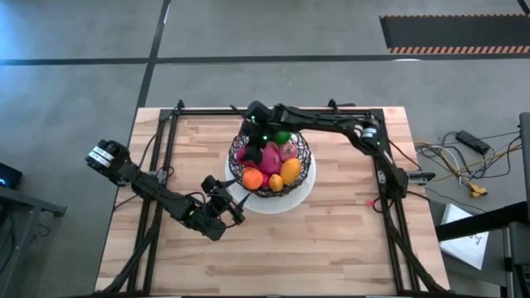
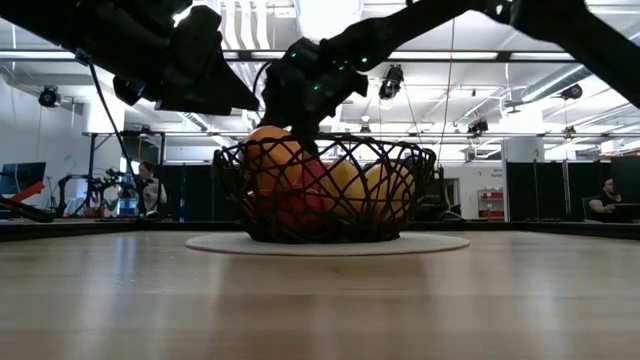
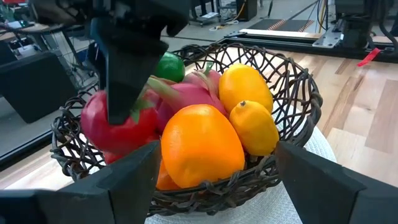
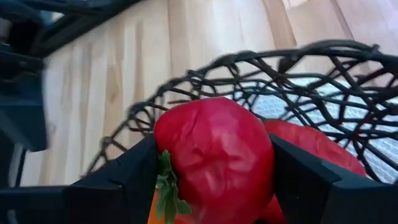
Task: Build produce basket
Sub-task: Put the tomato into the wire basket, then return to Home Position
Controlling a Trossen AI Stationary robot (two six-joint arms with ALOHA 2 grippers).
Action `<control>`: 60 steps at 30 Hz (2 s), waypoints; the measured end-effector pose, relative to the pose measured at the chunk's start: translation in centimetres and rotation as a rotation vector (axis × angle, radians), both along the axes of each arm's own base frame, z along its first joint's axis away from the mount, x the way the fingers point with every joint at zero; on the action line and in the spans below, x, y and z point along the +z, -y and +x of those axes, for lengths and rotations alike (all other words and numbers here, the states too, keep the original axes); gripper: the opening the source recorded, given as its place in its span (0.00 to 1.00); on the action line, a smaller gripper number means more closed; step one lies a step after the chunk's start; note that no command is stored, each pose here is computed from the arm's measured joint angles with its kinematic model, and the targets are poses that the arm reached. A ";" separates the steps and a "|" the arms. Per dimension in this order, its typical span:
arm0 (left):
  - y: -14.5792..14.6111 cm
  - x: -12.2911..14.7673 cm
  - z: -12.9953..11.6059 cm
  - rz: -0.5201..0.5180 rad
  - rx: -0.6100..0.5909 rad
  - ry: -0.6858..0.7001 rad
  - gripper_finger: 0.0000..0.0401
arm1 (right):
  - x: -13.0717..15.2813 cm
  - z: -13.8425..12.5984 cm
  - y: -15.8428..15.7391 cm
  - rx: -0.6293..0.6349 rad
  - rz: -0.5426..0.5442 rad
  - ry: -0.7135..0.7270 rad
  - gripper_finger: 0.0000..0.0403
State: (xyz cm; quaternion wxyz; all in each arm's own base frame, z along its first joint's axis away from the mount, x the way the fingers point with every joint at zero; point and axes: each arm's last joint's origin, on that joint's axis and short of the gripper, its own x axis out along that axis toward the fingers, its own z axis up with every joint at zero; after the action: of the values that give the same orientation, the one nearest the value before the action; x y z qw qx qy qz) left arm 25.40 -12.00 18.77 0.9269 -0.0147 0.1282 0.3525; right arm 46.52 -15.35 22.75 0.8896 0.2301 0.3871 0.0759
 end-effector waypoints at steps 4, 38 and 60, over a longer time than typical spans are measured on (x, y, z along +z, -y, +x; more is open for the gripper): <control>0.0 0.0 0.0 -0.002 0.000 0.002 0.74 | -0.4 0.7 0.3 0.017 0.003 -0.026 0.61; 1.2 2.3 -0.3 0.087 0.040 0.059 0.74 | 9.7 -4.7 -0.1 0.079 -0.183 0.149 0.90; 2.2 4.4 -1.9 0.078 -0.032 0.089 0.74 | 6.4 -28.6 -15.9 -0.248 -0.375 0.255 0.90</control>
State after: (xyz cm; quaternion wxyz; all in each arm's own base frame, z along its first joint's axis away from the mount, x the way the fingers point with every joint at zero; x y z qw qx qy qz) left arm 23.50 -14.24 23.18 0.9370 0.0080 0.0731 0.3414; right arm 17.95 0.58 29.19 0.9608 0.0954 0.2480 -0.0785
